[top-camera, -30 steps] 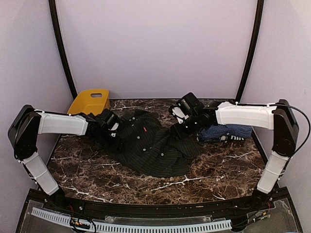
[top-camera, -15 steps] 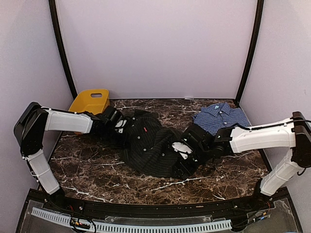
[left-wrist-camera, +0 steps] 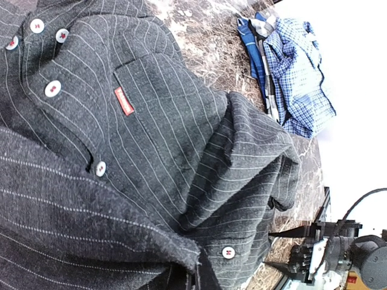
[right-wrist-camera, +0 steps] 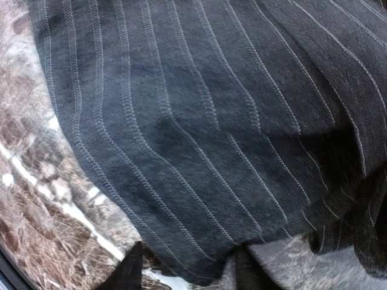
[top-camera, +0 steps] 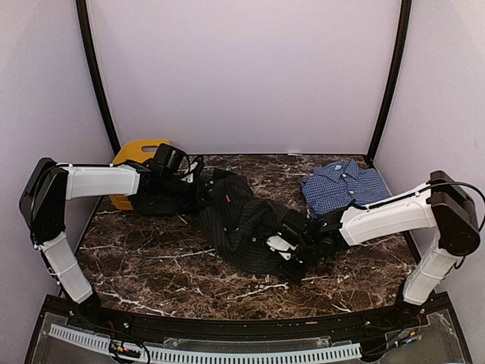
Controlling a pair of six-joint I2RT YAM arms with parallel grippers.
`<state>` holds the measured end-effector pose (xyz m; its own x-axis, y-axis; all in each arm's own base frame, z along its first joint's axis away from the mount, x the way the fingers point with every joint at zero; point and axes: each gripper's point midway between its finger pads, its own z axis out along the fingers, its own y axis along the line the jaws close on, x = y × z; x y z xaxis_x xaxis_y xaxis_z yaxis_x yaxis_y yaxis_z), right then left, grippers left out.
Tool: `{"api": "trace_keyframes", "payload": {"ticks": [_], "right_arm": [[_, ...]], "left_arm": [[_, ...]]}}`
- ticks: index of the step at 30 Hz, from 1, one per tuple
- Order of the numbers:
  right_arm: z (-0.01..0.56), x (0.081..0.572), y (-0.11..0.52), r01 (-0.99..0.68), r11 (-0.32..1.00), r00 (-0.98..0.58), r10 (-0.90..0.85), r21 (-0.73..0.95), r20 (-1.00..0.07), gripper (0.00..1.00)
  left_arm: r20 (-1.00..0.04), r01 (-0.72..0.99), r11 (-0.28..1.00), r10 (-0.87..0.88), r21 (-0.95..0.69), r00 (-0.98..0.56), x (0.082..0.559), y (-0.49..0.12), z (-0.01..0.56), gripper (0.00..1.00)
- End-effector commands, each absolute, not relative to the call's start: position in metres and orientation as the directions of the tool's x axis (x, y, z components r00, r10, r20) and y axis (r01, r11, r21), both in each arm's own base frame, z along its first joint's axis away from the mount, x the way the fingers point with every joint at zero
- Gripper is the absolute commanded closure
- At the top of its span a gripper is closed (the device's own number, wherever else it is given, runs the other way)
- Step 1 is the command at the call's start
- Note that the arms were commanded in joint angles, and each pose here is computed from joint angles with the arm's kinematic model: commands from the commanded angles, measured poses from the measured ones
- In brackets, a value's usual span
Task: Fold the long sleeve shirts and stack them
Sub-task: Pick up the crumpled shirt from the center of the board, then place the crumpled shirt at the center of the board.
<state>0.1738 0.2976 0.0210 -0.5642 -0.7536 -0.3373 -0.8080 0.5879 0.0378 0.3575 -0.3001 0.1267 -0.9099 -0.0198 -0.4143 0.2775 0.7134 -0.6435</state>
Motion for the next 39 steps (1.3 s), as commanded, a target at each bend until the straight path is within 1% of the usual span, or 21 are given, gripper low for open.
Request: {"api": "trace_keyframes", "payload": {"ticks": [1, 3, 4, 9, 13, 16, 20, 23, 27, 28, 29, 30, 31, 32, 33, 34, 35, 36, 37, 38, 39], "right_arm": [[0.022, 0.183, 0.296, -0.801, 0.598, -0.556, -0.760, -0.028, -0.338, 0.71], [0.026, 0.181, 0.295, -0.796, 0.605, -0.566, -0.754, -0.019, -0.335, 0.94], [0.033, 0.180, 0.296, -0.793, 0.609, -0.570, -0.745, -0.006, -0.346, 1.00], [0.081, 0.167, 0.285, -0.752, 0.655, -0.625, -0.671, 0.077, -0.400, 1.00], [0.153, 0.172, 0.266, -0.687, 0.708, -0.685, -0.555, 0.166, -0.472, 1.00], [0.200, 0.194, 0.240, -0.611, 0.757, -0.729, -0.425, 0.231, -0.536, 1.00], [0.238, 0.232, 0.198, -0.511, 0.834, -0.742, -0.306, 0.208, -0.596, 1.00], [0.236, 0.253, 0.185, -0.476, 0.858, -0.758, -0.287, 0.195, -0.586, 1.00], [0.202, 0.297, 0.168, -0.375, 0.917, -0.806, -0.249, 0.137, -0.537, 1.00], [0.194, 0.309, 0.165, -0.353, 0.926, -0.813, -0.234, 0.132, -0.533, 1.00], [0.188, 0.322, 0.163, -0.333, 0.933, -0.818, -0.217, 0.132, -0.532, 1.00], [0.180, 0.332, 0.164, -0.329, 0.934, -0.824, -0.212, 0.139, -0.525, 1.00], [0.174, 0.344, 0.162, -0.312, 0.939, -0.829, -0.195, 0.143, -0.525, 1.00], [0.167, 0.355, 0.158, -0.281, 0.952, -0.838, -0.182, 0.122, -0.514, 1.00], [0.160, 0.363, 0.156, -0.263, 0.959, -0.845, -0.176, 0.106, -0.504, 0.99], [0.152, 0.374, 0.149, -0.227, 0.972, -0.854, -0.165, 0.067, -0.494, 0.96], [0.148, 0.382, 0.145, -0.198, 0.979, -0.859, -0.155, 0.038, -0.488, 0.93], [0.147, 0.387, 0.143, -0.182, 0.983, -0.859, -0.149, 0.020, -0.490, 0.90], [0.148, 0.388, 0.143, -0.177, 0.984, -0.856, -0.148, 0.012, -0.496, 0.86], [0.152, 0.388, 0.143, -0.171, 0.985, -0.847, -0.148, -0.002, -0.511, 0.78], [0.156, 0.386, 0.144, -0.173, 0.985, -0.836, -0.156, -0.017, -0.526, 0.72]], "left_arm": [[-0.438, 0.309, 0.667, -0.030, -0.678, -0.898, 0.361, -0.305, 0.153, 1.00], [-0.439, 0.312, 0.673, -0.020, -0.671, -0.898, 0.361, -0.305, 0.153, 1.00], [-0.452, 0.325, 0.677, -0.012, -0.661, -0.892, 0.362, -0.304, 0.156, 1.00], [-0.474, 0.342, 0.740, 0.037, -0.578, -0.880, 0.358, -0.289, 0.157, 1.00], [-0.495, 0.406, 0.754, 0.124, -0.516, -0.860, 0.342, -0.285, 0.163, 1.00], [-0.487, 0.424, 0.768, 0.169, -0.480, -0.857, 0.329, -0.283, 0.165, 1.00], [-0.509, 0.444, 0.762, 0.176, -0.471, -0.843, 0.323, -0.283, 0.178, 1.00], [-0.522, 0.446, 0.764, 0.171, -0.465, -0.836, 0.326, -0.283, 0.181, 1.00], [-0.507, 0.450, 0.745, 0.175, -0.492, -0.844, 0.335, -0.295, 0.167, 1.00], [-0.520, 0.456, 0.735, 0.166, -0.501, -0.838, 0.341, -0.301, 0.169, 1.00], [-0.501, 0.448, 0.736, 0.171, -0.507, -0.848, 0.347, -0.306, 0.155, 1.00], [-0.509, 0.454, 0.730, 0.168, -0.510, -0.844, 0.355, -0.312, 0.158, 1.00], [-0.479, 0.439, 0.738, 0.178, -0.513, -0.860, 0.361, -0.317, 0.138, 0.99], [-0.494, 0.443, 0.735, 0.169, -0.513, -0.853, 0.372, -0.323, 0.143, 0.99], [-0.469, 0.426, 0.748, 0.173, -0.510, -0.866, 0.381, -0.327, 0.124, 0.99], [-0.458, 0.409, 0.755, 0.163, -0.512, -0.874, 0.396, -0.334, 0.113, 0.98], [-0.486, 0.408, 0.757, 0.138, -0.510, -0.863, 0.414, -0.339, 0.122, 0.96], [-0.459, 0.378, 0.775, 0.128, -0.507, -0.879, 0.423, -0.341, 0.103, 0.95], [-0.489, 0.373, 0.782, 0.102, -0.499, -0.866, 0.440, -0.343, 0.111, 0.94], [-0.475, 0.339, 0.804, 0.081, -0.488, -0.876, 0.450, -0.341, 0.097, 0.90], [-0.495, 0.331, 0.806, 0.055, -0.490, -0.867, 0.462, -0.342, 0.104, 0.88]]}}
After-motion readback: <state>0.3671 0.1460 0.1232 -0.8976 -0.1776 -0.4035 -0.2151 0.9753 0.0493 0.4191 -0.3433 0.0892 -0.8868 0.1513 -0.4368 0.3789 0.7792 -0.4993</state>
